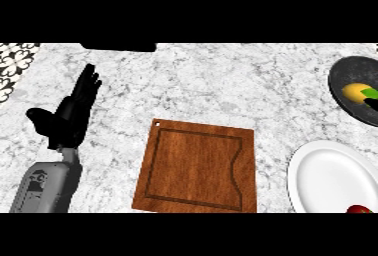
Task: Pick the lemon from the cutting board and place it in the pan
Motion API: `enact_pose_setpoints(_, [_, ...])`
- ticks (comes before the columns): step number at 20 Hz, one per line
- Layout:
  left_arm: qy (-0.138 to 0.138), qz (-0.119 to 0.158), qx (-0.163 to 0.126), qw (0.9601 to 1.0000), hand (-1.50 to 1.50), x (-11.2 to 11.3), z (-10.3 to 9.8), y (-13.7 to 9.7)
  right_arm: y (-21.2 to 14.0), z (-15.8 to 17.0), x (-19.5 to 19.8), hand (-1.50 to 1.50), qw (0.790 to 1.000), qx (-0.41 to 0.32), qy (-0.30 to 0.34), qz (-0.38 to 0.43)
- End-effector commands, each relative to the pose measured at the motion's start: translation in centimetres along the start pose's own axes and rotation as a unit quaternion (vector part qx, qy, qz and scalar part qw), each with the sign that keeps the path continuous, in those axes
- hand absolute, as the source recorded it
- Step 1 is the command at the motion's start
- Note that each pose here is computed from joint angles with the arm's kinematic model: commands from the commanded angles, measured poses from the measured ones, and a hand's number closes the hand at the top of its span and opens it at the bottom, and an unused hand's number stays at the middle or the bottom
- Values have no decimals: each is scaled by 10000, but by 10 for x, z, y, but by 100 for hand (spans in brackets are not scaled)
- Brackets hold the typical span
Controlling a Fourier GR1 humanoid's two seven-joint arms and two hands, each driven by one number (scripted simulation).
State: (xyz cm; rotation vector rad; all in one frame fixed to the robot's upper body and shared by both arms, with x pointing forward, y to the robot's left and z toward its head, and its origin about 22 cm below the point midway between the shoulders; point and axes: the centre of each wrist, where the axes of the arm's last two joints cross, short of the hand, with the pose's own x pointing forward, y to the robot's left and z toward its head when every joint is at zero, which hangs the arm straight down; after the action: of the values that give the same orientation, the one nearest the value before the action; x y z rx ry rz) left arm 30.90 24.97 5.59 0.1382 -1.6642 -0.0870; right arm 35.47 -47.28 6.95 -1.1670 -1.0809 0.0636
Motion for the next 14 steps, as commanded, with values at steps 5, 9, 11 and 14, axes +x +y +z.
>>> enact_pose_setpoints(5, [-3,44,-22,10000,0,13,-4,3,-5,2,-22,-150,9970,32,-383,-671])
enact_pose_setpoints(9, [90,-59,87,9999,0,-1,1,13,-6,0,-14,-150,9842,-615,-671,-1516])
enact_pose_setpoints(11, [131,-22,175,9998,0,-8,5,12,-15,0,-28,-150,9755,-775,-705,-1935])
enact_pose_setpoints(14, [148,-112,178,9997,0,-5,16,20,-8,9,-54,-150,9687,-552,-729,-2309])
